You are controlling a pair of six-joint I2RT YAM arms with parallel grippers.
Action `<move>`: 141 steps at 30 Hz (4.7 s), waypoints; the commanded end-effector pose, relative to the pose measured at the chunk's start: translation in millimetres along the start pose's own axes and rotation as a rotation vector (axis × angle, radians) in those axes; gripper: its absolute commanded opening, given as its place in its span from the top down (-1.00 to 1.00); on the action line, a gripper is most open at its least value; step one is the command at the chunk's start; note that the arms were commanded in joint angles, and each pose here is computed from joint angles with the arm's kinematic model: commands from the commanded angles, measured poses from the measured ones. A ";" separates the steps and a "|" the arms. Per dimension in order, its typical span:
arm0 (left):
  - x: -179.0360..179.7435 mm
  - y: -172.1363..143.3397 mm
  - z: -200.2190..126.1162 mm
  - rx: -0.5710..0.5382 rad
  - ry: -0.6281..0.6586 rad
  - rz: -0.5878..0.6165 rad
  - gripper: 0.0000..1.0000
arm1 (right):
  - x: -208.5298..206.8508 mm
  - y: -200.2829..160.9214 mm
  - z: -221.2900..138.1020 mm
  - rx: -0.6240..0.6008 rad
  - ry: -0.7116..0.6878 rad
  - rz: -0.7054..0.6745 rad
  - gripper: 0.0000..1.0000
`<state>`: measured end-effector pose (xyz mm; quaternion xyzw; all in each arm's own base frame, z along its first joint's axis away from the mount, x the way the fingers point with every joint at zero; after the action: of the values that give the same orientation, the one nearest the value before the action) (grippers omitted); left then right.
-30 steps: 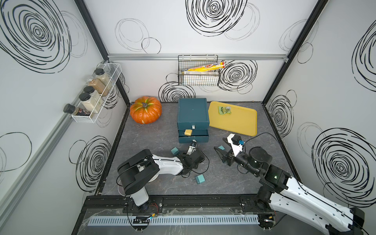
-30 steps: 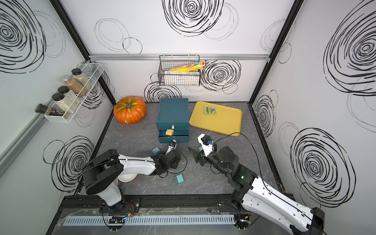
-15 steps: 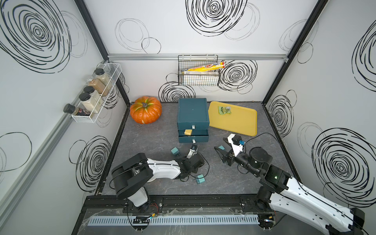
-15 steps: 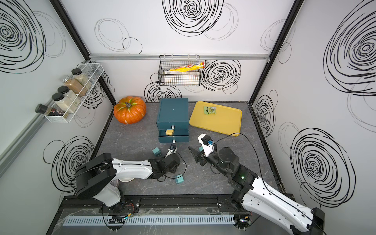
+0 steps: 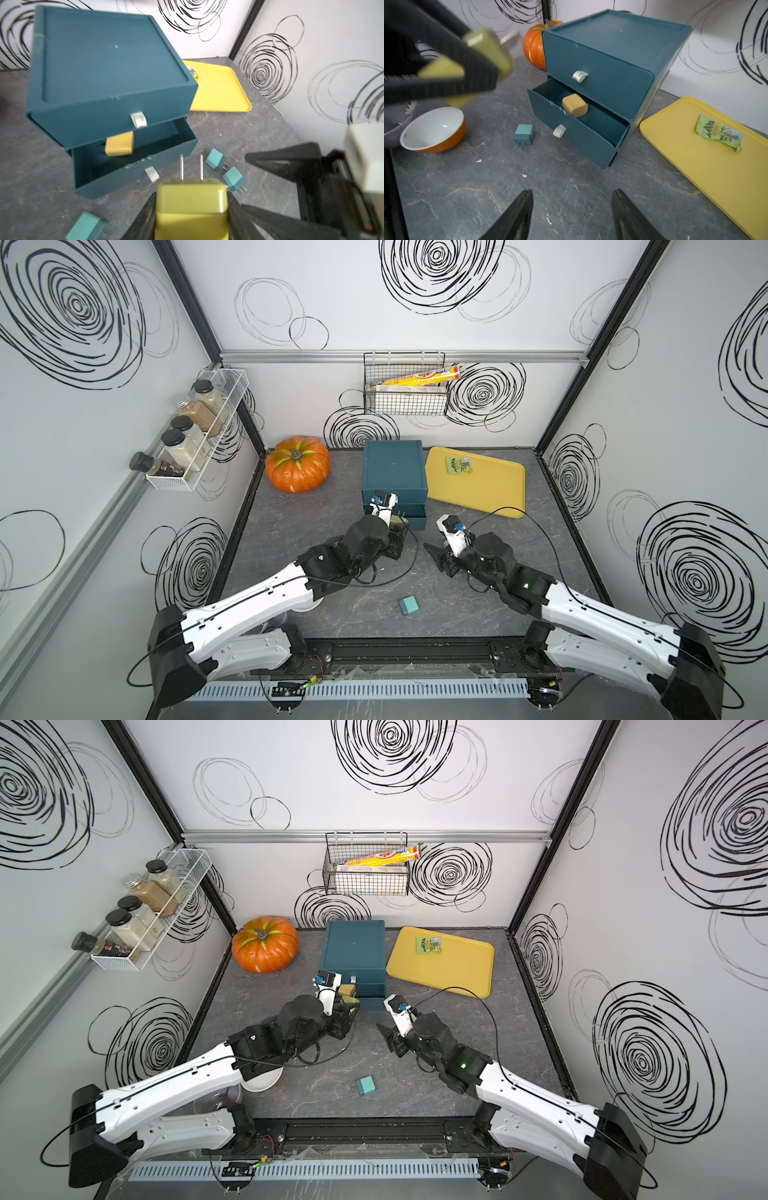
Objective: Place the plugs into the drawer by color
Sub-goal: Place the plug in the drawer, then open the drawer in the storage box.
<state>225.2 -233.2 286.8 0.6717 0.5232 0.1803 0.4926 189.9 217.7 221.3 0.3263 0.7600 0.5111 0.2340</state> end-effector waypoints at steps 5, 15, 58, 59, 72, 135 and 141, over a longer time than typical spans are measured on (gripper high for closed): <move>6.0 -2.9 63.3 0.112 0.209 0.306 1.00 | -15.9 20.9 -18.2 -0.125 -0.110 0.058 -0.21; 7.8 1.0 94.6 0.084 0.364 0.512 1.00 | -24.5 24.9 -56.8 -0.273 -0.107 0.111 -0.14; 14.9 -25.6 133.9 0.227 0.241 0.767 0.95 | -24.8 22.4 -65.2 -0.308 -0.092 0.128 -0.19; 13.9 -30.0 135.0 0.254 0.219 0.769 0.96 | -24.6 21.9 -65.3 -0.307 -0.090 0.127 -0.19; 2.1 -23.2 126.4 0.342 0.064 0.640 1.00 | -24.5 20.8 -63.5 -0.303 -0.092 0.123 -0.19; 74.5 28.1 -4.2 -0.187 -0.079 -0.071 0.93 | 38.8 -5.3 121.2 0.117 0.082 0.382 1.00; 65.3 20.9 8.9 -0.136 -0.147 -0.042 0.93 | 51.0 -18.9 98.4 0.126 0.114 0.406 1.00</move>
<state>265.3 -168.0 274.2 0.6330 0.5202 0.1659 0.5488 232.9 315.0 160.1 0.4580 0.7281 0.5043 0.0759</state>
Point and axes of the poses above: each gripper's point midway between its finger pads, its own z axis out along the fingers, its own x axis along the line the jaws close on, y = z × x, the point moved 6 cm from there along -z, back along the fingers, and after that the axes turned 2 degrees about -z, right-handed, at the moved point
